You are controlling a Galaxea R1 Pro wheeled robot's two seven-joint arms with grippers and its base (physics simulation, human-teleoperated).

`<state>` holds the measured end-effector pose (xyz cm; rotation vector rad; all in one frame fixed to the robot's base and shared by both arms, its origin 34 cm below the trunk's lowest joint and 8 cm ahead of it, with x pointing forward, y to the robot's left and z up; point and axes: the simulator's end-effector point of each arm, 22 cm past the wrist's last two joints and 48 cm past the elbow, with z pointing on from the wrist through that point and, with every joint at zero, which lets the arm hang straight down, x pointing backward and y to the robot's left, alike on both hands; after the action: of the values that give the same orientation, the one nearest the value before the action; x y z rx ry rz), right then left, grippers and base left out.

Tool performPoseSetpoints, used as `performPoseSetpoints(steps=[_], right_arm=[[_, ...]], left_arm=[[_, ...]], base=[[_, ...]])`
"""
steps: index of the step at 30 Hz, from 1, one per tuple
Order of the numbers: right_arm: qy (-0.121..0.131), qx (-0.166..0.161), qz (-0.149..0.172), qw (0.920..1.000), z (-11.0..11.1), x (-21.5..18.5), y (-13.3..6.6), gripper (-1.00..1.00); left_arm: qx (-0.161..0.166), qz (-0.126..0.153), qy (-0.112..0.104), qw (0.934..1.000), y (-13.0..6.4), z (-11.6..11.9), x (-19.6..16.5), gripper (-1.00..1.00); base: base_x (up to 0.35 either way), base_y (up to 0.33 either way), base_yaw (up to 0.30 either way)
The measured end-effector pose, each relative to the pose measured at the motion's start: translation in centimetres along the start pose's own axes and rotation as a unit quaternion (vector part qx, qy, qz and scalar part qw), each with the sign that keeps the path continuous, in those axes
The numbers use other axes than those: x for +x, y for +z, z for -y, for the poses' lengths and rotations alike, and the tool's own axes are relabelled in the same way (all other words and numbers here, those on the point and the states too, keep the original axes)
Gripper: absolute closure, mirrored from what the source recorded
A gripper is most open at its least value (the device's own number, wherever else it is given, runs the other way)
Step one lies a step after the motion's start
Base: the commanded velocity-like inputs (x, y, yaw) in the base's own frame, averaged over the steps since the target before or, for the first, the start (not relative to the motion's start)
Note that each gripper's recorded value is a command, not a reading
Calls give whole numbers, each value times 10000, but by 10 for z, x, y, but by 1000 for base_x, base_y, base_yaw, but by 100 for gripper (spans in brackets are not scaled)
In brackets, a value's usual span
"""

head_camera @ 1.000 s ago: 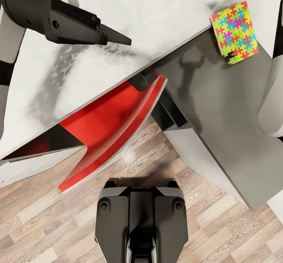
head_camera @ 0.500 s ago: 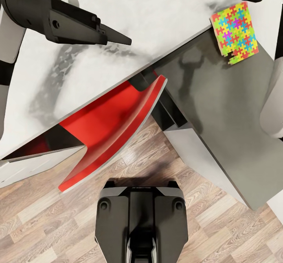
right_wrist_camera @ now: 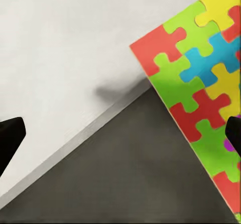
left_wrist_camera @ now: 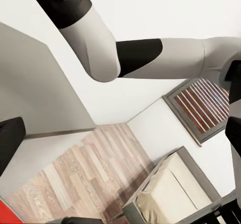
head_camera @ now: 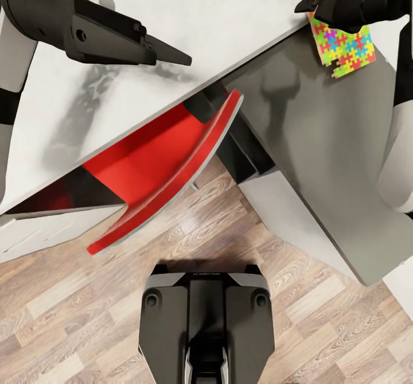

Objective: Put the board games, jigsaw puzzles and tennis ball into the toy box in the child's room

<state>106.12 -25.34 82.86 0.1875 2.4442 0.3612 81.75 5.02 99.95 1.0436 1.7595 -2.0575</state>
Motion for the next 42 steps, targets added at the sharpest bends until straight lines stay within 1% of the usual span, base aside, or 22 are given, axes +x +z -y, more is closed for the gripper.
performPoseSetpoints(steps=[9, 11, 16, 25, 31, 39, 42], right_arm=[[169, -237, -37, 9996, -6, 1, -2, -100], [253, -339, -47, 9991, -6, 1, -3, -100], [365, -468, -49, 9982, -6, -1, -6, -100], [452, -607, -29, 9971, -9, -4, -10, -100], [592, -810, -36, 9950, -15, -5, -13, -100], [820, -944, -16, 9921, 2, -12, -23, -100], [947, -1039, -54, 9901, 7, -9, -25, -100]], left_arm=[[8, -1, -2, 10000, 1, 0, 0, -100], [6, 2, -2, 10000, 0, 0, 0, -100], [4, 9, 0, 10000, 0, 0, -1, -100], [5, 17, 1, 10000, 0, 0, -1, -100], [-1, 33, 6, 10000, -1, 0, -2, -100], [6, 41, 16, 10000, -1, 1, -3, -100], [4, 40, 16, 10000, -1, 1, -3, -100]], base=[[-39, 0, 0], [-6, 0, 0], [-3, 0, 0], [0, 0, 0], [0, 0, 0], [0, 0, 0], [0, 0, 0]])
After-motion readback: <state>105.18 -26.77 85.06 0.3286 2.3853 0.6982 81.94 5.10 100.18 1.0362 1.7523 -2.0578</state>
